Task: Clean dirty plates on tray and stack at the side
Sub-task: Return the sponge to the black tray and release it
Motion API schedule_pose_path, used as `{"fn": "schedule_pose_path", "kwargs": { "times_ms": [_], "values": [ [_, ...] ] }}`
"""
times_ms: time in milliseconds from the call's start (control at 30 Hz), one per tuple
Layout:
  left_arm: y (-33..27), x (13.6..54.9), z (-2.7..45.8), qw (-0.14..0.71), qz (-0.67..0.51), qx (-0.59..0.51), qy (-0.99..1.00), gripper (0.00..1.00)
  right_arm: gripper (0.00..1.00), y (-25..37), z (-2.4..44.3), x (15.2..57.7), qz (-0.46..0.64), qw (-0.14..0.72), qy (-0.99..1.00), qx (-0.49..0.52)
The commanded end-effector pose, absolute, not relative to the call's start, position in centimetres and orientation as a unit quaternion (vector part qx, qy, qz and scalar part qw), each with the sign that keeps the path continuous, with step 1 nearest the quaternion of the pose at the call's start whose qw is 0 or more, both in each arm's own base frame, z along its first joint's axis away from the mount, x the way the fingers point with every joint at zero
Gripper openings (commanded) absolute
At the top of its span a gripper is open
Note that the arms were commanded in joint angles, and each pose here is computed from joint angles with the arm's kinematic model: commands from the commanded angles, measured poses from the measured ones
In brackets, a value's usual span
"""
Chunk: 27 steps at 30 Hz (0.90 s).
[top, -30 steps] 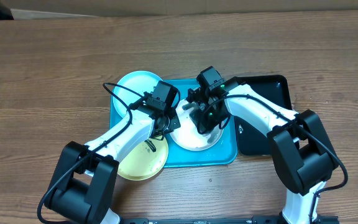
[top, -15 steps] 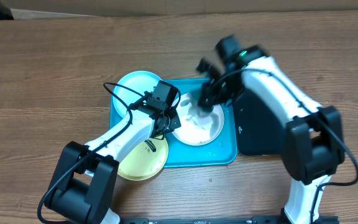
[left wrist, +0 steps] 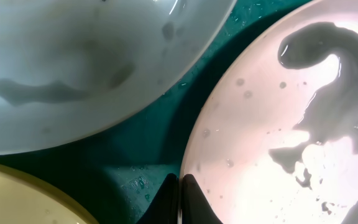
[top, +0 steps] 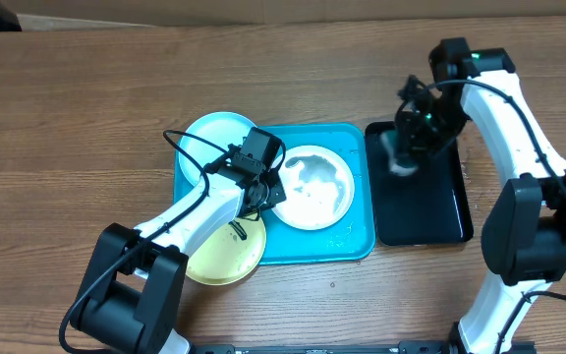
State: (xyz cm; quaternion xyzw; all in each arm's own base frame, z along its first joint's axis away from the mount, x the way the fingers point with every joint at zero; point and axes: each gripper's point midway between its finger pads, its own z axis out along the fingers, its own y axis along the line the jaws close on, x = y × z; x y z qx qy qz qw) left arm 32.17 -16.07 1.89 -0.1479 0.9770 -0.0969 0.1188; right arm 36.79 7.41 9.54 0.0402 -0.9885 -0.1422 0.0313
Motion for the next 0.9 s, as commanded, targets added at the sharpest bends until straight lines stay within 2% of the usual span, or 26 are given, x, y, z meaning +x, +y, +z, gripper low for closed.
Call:
{"fn": "schedule_pose_path", "kwargs": {
  "times_ms": [0, 167, 233, 267, 300, 333, 367, 433, 600, 733, 867],
  "values": [
    [-15.9, 31.9, 1.7, 0.12, -0.093, -0.14, 0.978, 0.04, 0.04, 3.1, 8.3, 36.4, -0.02, 0.027, -0.999, -0.024],
    [-15.9, 32.0, 1.8, 0.121, -0.094, -0.14, 0.978, 0.04, 0.04, 1.8, 5.2, 36.5, 0.017, 0.012, -0.999, -0.03],
    [-15.9, 32.0, 1.8, 0.121, -0.093, -0.14, 0.978, 0.04, 0.08, 1.7, 4.0, 36.5, 0.018, 0.006, -0.999, -0.03],
    [-15.9, 32.0, 1.8, 0.121, -0.093, -0.14, 0.978, 0.04, 0.17, 1.8, 3.5, 36.5, 0.016, 0.003, -0.999, -0.03],
    [-15.9, 32.0, 1.8, 0.121, -0.093, -0.14, 0.978, 0.04, 0.37, 1.9, 3.1, 36.6, 0.011, 0.001, -0.999, -0.03],
    [-15.9, 32.0, 1.8, 0.121, -0.093, -0.14, 0.978, 0.05, 0.48, 2.2, 3.0, 36.6, 0.004, 0.0, -1.0, -0.03],
    [-15.9, 32.0, 1.8, 0.121, -0.094, -0.14, 0.978, 0.11, 0.56, 2.6, 3.1, 36.7, -0.007, -0.001, -1.0, -0.03],
    [-15.9, 32.0, 1.8, 0.121, -0.093, -0.14, 0.978, 0.21, 0.57, 3.0, 4.0, 37.1, -0.02, -0.005, -0.999, -0.03],
    [-15.9, 31.9, 1.7, 0.119, -0.093, -0.139, 0.979, 0.34, 0.59, 2.5, 9.1, 39.9, -0.036, -0.041, -0.998, -0.043],
    [-15.9, 31.8, 1.5, 0.117, -0.091, -0.139, 0.979, 0.33, 0.7, -1.0, 13.1, 42.3, -0.026, -0.091, -0.991, -0.095],
    [-15.9, 31.7, 0.9, 0.11, -0.087, -0.139, 0.98, 0.27, 0.71, -5.3, 13.8, 42.6, -0.013, -0.106, -0.982, -0.153]
  ]
}}
